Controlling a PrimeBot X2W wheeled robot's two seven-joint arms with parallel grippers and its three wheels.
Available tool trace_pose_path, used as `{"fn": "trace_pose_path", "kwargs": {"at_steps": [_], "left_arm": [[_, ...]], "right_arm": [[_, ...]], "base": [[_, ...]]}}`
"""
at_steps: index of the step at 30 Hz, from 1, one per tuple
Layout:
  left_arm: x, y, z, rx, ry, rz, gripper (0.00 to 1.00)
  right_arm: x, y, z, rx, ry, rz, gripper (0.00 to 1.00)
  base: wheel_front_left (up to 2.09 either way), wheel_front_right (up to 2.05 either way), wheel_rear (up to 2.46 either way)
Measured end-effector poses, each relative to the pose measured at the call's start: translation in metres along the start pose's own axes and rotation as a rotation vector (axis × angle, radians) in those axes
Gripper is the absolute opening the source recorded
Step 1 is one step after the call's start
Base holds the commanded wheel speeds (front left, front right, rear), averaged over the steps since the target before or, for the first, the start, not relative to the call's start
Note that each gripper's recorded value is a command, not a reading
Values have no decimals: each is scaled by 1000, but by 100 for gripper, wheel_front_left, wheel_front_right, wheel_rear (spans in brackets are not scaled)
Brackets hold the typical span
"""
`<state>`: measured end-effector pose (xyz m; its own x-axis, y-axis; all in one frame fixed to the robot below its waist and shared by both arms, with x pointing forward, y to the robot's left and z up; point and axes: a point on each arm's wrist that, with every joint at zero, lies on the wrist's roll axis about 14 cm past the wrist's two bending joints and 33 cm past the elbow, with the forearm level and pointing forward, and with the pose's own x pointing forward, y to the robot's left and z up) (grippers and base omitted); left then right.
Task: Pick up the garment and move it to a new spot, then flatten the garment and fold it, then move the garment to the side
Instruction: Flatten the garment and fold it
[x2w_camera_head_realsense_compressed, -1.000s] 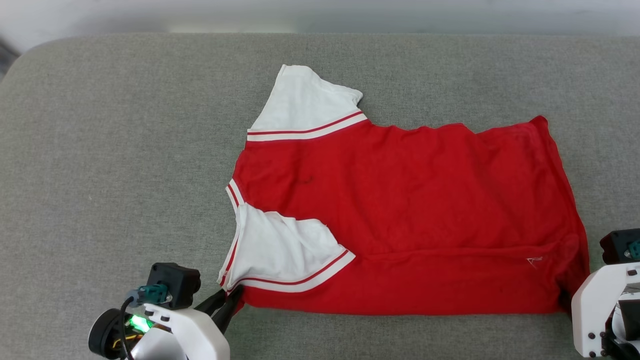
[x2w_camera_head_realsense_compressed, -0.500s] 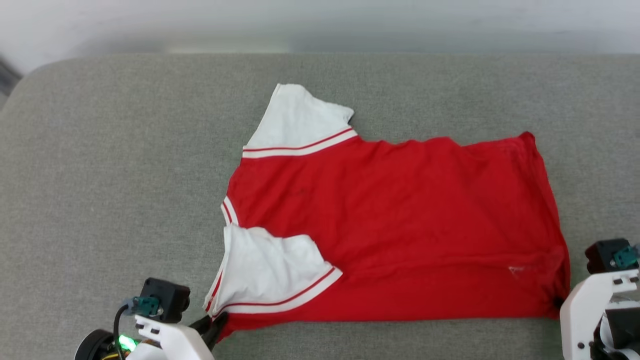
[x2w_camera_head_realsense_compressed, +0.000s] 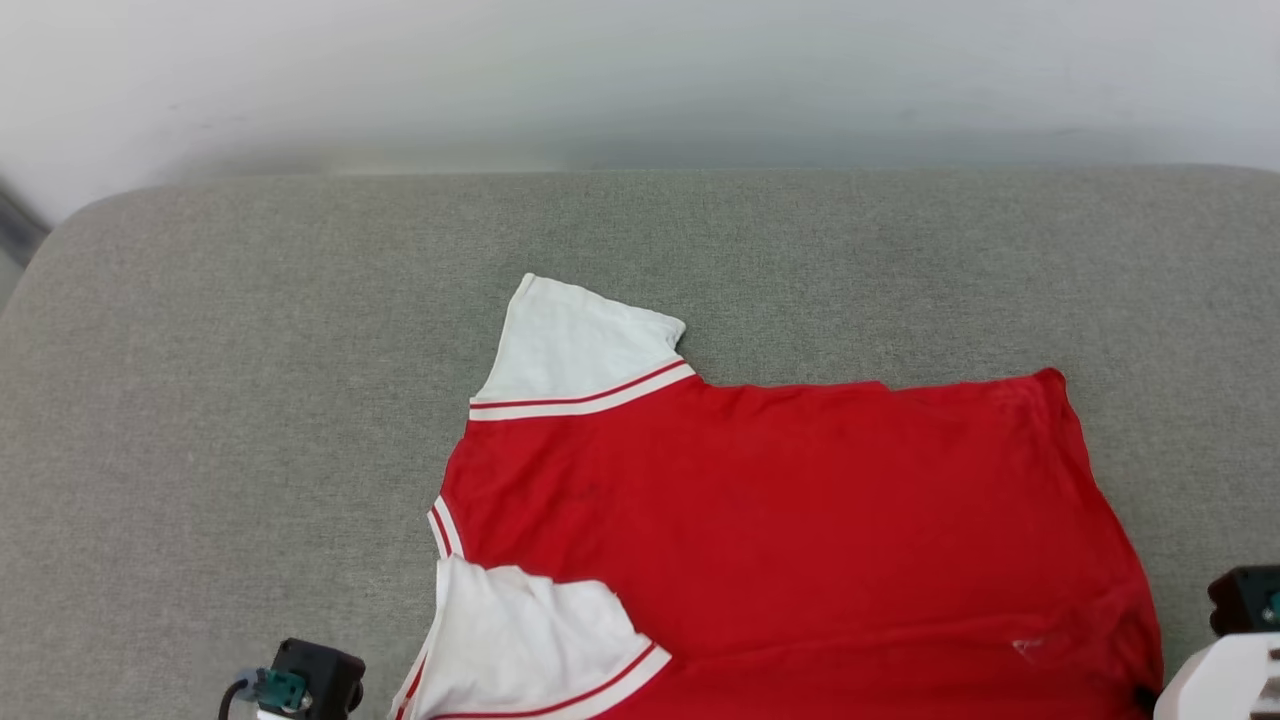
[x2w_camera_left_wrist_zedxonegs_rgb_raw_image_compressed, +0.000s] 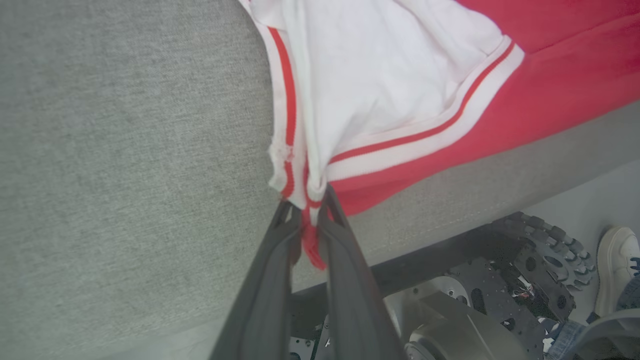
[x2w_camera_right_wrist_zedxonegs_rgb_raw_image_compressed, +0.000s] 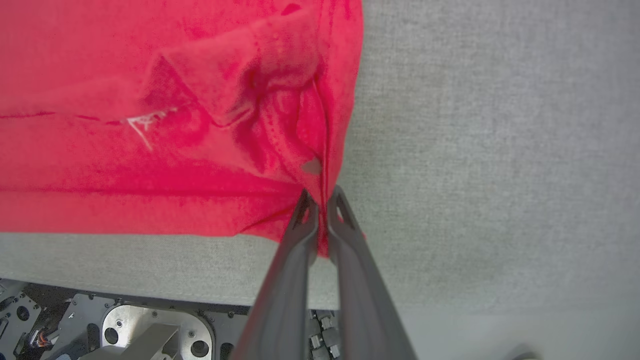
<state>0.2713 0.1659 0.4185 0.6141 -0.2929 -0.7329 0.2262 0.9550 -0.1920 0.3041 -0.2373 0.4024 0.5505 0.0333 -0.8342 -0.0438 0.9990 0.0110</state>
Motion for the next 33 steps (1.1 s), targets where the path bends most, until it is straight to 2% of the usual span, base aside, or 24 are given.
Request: {"fn": "trace_pose_path", "kwargs": {"at_steps": [5,15,16,17,18,21,24,28,33], "left_arm": [[4,-2,-19,-26,56,-11,0],[17,-2,-42,-74,103,-20,0],[18,-2,-42,-71,97,-21,13],[19,0,-41,-65,87,-15,64],[19,2,-39,-67,75,-11,100],[20,5,-32,-68,36,-2,100],[18,10,-11,-64,-57,7,100],[10,25,32,-6,-247,56,100],[-10,17,98,65,-573,35,100]], "right_arm": [[1,6,-24,31,60,11,0],[13,10,-47,90,111,20,0],[13,10,-47,89,107,19,44],[14,9,-45,89,98,17,100],[14,8,-44,89,91,14,100],[13,7,-35,77,53,14,100],[8,6,-6,74,-52,20,100],[-8,2,47,51,-272,15,100],[-38,1,113,26,-602,-1,100]], "base": [[0,0,0],[0,0,0],[0,0,0],[0,0,0],[0,0,0],[0,0,0],[0,0,0],[0,0,0],[0,0,0]]}}
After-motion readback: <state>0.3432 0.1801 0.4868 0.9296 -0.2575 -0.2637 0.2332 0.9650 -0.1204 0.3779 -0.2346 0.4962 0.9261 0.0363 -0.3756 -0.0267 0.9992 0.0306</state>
